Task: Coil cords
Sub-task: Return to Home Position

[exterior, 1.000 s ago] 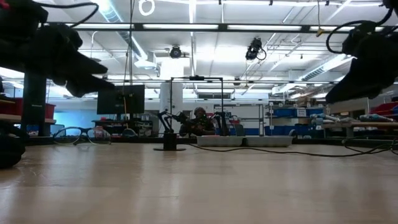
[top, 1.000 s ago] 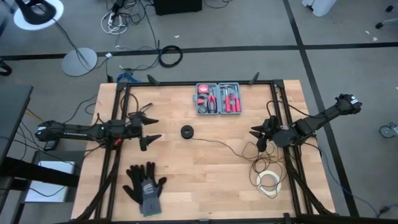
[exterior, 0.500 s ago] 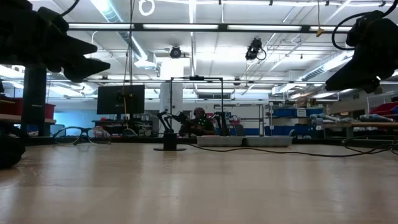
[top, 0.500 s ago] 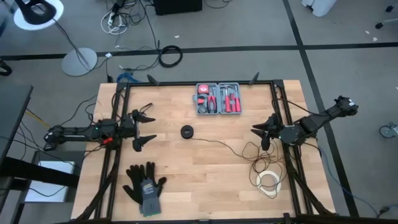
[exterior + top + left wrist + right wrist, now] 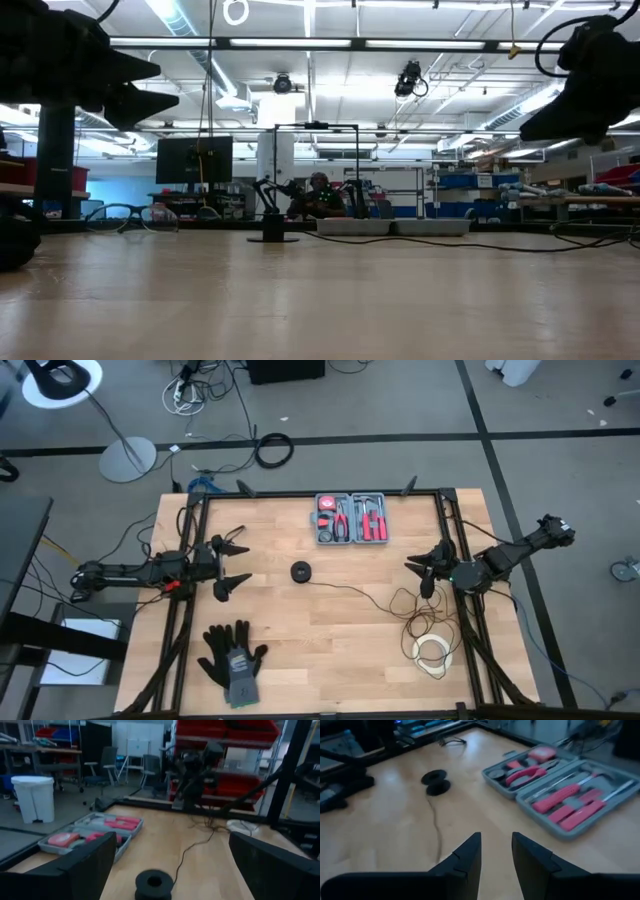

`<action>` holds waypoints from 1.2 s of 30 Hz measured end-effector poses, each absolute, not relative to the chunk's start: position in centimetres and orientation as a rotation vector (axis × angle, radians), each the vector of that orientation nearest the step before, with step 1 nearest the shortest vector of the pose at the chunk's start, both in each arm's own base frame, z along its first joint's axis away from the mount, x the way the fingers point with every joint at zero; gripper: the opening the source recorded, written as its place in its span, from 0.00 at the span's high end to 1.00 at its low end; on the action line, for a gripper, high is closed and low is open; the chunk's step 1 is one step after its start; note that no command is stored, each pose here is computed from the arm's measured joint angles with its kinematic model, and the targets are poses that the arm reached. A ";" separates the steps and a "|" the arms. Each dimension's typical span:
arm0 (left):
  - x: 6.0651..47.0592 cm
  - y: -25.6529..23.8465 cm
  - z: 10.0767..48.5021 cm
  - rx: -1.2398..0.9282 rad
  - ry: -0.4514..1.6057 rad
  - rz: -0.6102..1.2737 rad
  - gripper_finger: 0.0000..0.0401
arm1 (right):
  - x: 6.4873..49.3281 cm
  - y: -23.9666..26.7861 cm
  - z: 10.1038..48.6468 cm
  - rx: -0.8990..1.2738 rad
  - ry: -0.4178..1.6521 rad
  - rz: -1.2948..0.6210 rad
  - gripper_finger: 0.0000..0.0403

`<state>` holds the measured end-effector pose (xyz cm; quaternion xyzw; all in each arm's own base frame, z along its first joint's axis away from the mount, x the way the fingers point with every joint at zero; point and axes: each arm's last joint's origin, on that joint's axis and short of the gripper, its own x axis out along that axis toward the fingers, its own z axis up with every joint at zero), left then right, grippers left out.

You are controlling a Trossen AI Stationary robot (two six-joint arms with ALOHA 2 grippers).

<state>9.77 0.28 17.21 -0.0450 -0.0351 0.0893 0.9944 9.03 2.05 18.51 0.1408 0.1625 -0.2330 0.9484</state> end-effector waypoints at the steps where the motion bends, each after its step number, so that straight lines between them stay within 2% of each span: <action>1: 9.8 0.3 17.3 -0.091 -0.078 0.179 0.02 | 9.0 2.0 18.5 0.271 0.328 -0.482 0.73; 10: 9.8 0.3 17.3 -0.091 -0.078 0.180 0.02 | 8.4 1.7 19.9 0.156 0.235 -0.400 0.73; 18: 9.8 0.3 17.3 -0.092 -0.078 0.179 0.02 | 8.0 0.8 17.9 0.184 0.180 -0.374 0.73; 36: 9.8 0.3 17.3 -0.092 -0.079 0.179 0.02 | 8.5 -1.0 18.1 0.175 0.137 -0.263 0.73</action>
